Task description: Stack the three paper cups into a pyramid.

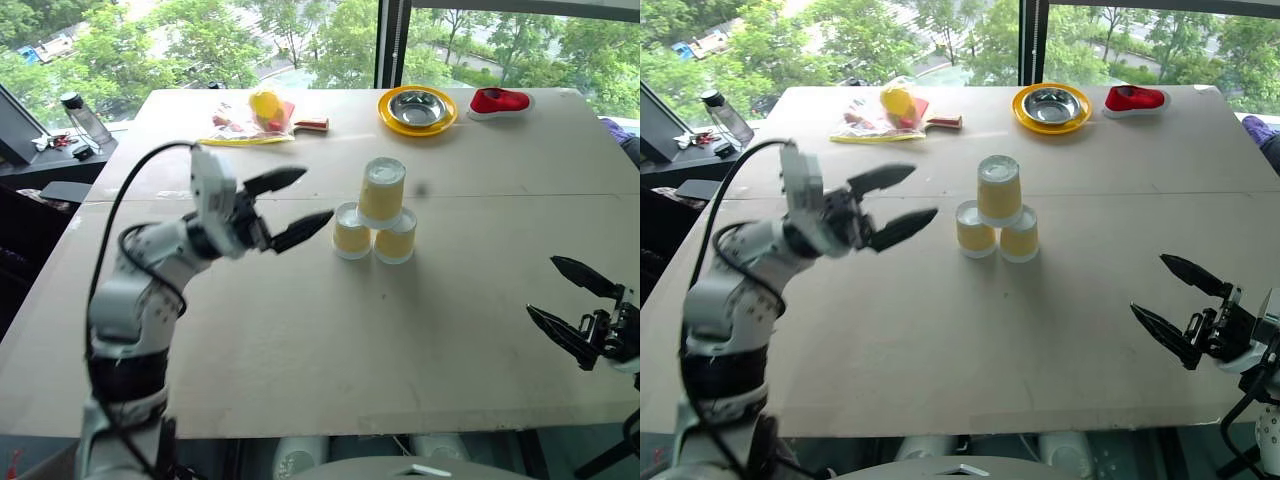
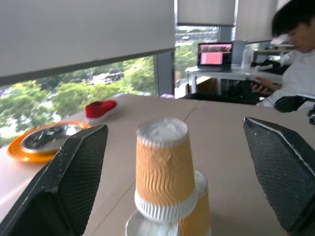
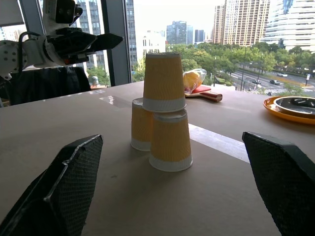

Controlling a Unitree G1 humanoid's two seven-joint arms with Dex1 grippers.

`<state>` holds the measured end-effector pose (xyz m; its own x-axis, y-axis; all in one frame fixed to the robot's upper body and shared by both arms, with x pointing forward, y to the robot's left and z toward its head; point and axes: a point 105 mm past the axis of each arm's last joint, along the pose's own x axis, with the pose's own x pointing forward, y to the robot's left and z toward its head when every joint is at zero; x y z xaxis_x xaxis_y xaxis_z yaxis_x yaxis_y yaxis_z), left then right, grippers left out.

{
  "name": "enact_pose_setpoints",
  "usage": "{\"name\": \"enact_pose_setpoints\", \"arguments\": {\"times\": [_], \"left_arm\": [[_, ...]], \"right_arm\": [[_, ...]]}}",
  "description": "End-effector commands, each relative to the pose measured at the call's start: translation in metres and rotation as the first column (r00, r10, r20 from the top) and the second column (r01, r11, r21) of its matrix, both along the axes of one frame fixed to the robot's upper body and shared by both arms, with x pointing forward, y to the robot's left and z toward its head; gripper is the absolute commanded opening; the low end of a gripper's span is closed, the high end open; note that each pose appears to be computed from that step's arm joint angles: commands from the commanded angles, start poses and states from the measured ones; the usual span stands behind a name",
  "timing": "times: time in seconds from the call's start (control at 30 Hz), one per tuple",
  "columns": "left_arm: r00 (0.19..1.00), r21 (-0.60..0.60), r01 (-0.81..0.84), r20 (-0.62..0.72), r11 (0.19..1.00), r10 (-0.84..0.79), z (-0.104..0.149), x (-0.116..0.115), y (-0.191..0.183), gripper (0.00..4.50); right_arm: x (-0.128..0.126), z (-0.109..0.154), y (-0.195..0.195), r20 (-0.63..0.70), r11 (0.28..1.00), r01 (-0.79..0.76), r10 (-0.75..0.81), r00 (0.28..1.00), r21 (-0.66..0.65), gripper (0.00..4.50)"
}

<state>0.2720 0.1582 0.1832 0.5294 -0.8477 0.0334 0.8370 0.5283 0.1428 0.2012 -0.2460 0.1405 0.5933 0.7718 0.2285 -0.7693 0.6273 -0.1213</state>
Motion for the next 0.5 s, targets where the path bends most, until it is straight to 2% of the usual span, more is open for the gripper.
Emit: {"name": "enact_pose_setpoints", "arguments": {"times": [0.03,0.1,0.2,0.27,0.37,0.5], "left_arm": [[0.989,0.102,-0.131,-0.047,0.986,0.137,-0.030,-0.022,0.019,4.48],[0.980,0.127,-0.168,-0.086,0.978,0.180,-0.047,-0.030,0.023,4.48],[0.935,0.207,-0.210,-0.243,0.955,0.258,-0.103,-0.057,0.025,4.48],[0.911,0.228,-0.243,-0.279,0.943,0.302,-0.122,-0.067,0.024,4.48],[0.902,0.230,-0.270,-0.281,0.935,0.329,-0.131,-0.072,0.024,4.48],[0.908,0.240,-0.289,-0.239,0.927,0.345,-0.130,-0.068,0.026,4.48]], "right_arm": [[-0.002,-0.009,-0.005,0.002,0.999,-0.007,0.008,1.000,-0.050,4.50],[-0.001,-0.015,-0.008,-0.011,0.998,0.001,-0.002,1.000,-0.060,4.50],[0.000,-0.044,-0.019,-0.100,0.985,0.042,-0.059,0.993,-0.167,4.50],[0.001,-0.054,-0.025,-0.138,0.981,0.076,-0.101,0.985,-0.177,4.50],[0.001,-0.067,-0.029,-0.162,0.967,0.086,-0.127,0.979,-0.239,4.50],[0.008,-0.074,-0.031,-0.184,0.952,0.113,-0.170,0.968,-0.284,4.50]]}}
